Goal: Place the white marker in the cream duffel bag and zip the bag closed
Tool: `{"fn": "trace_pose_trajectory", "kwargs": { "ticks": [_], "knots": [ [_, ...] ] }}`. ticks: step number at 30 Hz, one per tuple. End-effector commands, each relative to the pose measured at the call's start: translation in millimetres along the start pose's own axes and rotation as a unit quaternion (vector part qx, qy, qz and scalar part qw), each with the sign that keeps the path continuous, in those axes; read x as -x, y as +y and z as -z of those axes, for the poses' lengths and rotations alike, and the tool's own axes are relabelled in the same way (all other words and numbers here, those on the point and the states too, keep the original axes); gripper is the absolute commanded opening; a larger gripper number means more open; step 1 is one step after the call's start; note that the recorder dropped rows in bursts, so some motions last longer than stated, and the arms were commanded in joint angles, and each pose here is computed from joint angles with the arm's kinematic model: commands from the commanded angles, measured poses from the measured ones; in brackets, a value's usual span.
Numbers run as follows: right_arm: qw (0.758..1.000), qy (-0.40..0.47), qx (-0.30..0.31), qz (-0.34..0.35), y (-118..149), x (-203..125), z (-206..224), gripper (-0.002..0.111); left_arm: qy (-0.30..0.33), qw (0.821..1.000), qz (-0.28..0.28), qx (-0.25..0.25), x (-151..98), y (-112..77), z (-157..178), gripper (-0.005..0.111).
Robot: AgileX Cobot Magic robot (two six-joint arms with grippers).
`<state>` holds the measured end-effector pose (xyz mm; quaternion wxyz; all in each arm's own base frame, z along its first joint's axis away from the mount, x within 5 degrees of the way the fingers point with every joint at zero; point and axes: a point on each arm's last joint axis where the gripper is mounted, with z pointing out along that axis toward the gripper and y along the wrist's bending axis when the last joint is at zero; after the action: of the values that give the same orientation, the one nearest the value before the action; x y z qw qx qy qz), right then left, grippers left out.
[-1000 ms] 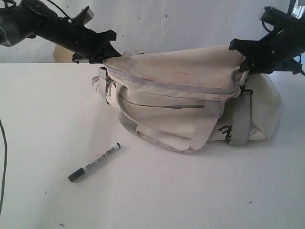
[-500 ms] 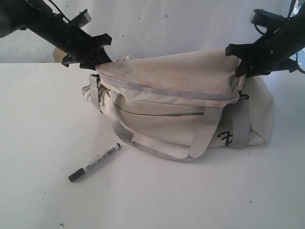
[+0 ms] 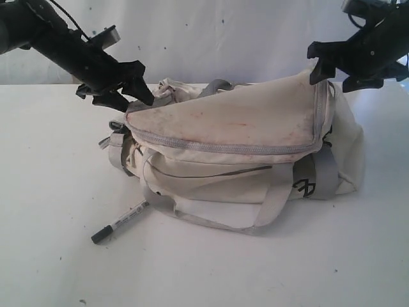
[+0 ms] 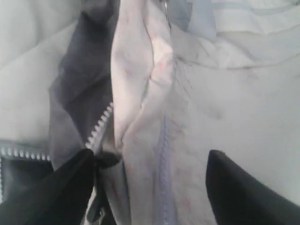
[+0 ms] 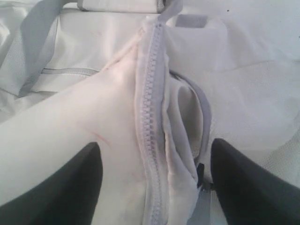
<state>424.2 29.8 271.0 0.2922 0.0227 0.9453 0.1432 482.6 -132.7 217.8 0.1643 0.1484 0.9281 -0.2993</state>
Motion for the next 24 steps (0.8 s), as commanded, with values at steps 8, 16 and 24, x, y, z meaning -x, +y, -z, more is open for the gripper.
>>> {"fn": "trace_pose_trajectory", "kwargs": {
  "ticks": [8, 16, 24],
  "knots": [
    [0.998, 0.051, 0.030, -0.015, 7, -7, 15, 0.061, -0.149, 0.988, 0.031, 0.038, 30, 9.3, 4, 0.071],
    [0.996, 0.075, 0.038, -0.019, 9, -11, 15, 0.061, -0.177, 0.956, 0.234, -0.008, 44, 17.0, -14, 0.059],
    [0.995, 0.085, 0.040, -0.019, 9, -13, 16, 0.061, -0.201, 0.910, 0.346, -0.108, 47, 31.9, -49, 0.043]
  ]
}}
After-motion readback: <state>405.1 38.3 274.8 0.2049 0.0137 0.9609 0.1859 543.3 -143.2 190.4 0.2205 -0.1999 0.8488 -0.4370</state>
